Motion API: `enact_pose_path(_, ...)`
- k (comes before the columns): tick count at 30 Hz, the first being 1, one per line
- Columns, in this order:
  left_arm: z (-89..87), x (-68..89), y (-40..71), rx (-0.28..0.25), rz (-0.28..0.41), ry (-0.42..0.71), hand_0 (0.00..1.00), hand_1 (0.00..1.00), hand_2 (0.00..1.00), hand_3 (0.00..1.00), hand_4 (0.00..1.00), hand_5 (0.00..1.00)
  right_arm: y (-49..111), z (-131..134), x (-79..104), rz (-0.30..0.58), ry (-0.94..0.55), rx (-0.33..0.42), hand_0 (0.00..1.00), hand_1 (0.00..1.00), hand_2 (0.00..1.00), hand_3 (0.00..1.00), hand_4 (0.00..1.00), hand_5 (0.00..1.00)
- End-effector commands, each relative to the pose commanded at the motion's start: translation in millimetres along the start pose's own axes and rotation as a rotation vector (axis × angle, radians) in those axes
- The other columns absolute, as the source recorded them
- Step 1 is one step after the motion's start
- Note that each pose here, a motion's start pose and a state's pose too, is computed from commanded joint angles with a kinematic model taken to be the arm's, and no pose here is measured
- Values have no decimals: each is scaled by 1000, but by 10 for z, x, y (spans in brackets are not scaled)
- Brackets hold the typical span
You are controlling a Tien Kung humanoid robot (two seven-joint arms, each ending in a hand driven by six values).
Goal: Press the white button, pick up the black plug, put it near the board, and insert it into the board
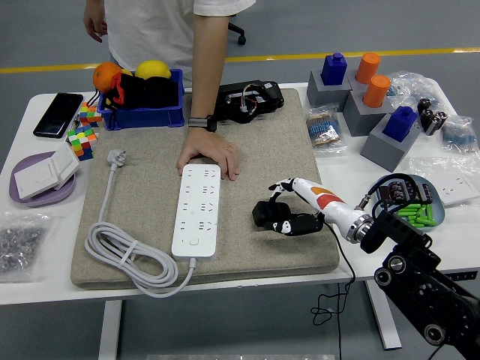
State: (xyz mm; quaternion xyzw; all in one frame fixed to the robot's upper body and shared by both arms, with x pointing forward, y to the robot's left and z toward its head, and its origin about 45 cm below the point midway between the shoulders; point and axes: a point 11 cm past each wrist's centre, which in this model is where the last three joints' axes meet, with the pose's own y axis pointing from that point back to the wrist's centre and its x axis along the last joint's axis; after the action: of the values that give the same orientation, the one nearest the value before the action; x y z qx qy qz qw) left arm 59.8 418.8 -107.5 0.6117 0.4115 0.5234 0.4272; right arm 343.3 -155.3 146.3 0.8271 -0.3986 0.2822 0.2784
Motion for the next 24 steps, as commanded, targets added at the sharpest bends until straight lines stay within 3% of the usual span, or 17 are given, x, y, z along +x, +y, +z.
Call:
enact_pose_path(19,27,1,5,-6,0,2,706,681,631,704,570,219,-102,29,-82,-8,14,-7,707,737,733,519,874,259)
enact_pose_path(20,24,0,4,-5,-1,3,706,682,631,705,570,219,-101,37,-80,-7,16,-9,607,694,702,507,854,239)
enact_pose_path(24,9,-1,2,-2,-1,4,706,682,631,705,570,219,-101,60,-80,-7,22,-15,607,694,702,507,854,239)
